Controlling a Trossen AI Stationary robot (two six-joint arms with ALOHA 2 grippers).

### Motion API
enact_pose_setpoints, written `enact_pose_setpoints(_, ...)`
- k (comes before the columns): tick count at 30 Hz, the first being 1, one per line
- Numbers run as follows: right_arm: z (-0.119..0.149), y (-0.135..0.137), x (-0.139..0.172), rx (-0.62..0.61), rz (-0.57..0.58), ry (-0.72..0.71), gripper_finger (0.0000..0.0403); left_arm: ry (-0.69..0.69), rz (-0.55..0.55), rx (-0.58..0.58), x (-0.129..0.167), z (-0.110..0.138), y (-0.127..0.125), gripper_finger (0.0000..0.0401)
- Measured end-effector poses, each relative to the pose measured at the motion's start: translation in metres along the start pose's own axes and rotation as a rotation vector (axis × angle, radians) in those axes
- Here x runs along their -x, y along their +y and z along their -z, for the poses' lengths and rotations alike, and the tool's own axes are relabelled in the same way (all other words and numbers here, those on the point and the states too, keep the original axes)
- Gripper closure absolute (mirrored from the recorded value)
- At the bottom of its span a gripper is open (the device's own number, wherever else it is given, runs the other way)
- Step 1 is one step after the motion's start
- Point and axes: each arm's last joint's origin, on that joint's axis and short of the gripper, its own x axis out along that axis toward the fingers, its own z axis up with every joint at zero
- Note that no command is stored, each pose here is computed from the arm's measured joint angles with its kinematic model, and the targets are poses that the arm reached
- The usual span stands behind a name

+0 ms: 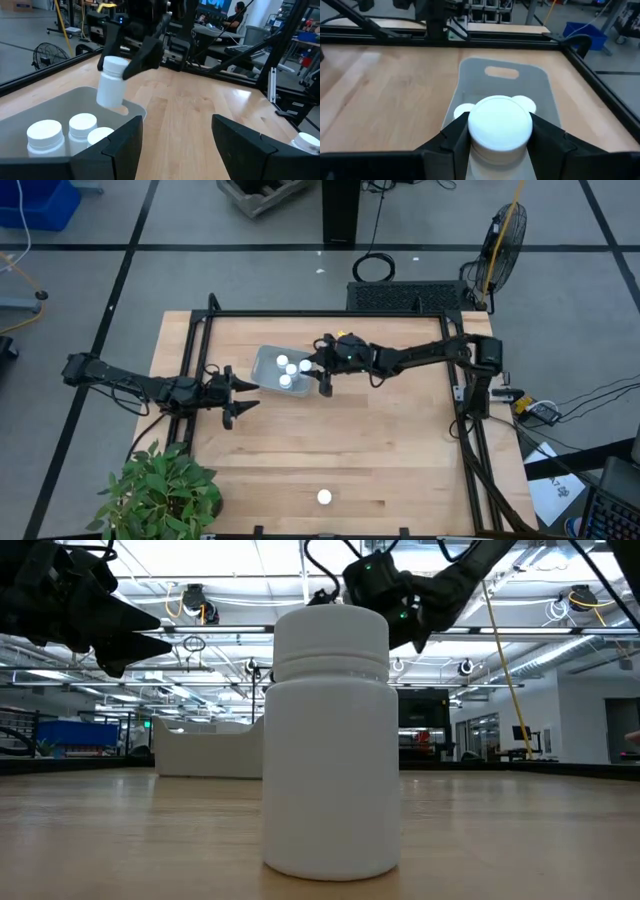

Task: Pick and place pill bottles into a basket
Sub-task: Put the white medicine bottle into the gray basket

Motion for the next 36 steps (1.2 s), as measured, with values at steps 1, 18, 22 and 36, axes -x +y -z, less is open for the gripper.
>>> enact_pose_setpoints(1,0.001,0.0,-0.003,0.004,-0.013,-0.001,0.0255,0.001,0.0,0.0,0.0,0.0,0.0,0.0157)
enact_pose_setpoints(18,0.019,-0.009,-0.02,0.006,-0.01,0.096,0.0255,0.002,0.0,-0.001,0.0,0.0,0.0,0.0157)
enact_pose_setpoints(22,0.018,-0.008,-0.02,0.005,-0.035,0.09,0.0244,0.002,0.0,-0.001,0.0,0.0,0.0,0.0157)
enact_pose_setpoints(36,0.018,-0.008,-0.02,0.004,-0.035,0.091,0.0249,0.002,0.0,-0.001,0.0,0.0,0.0,0.0157)
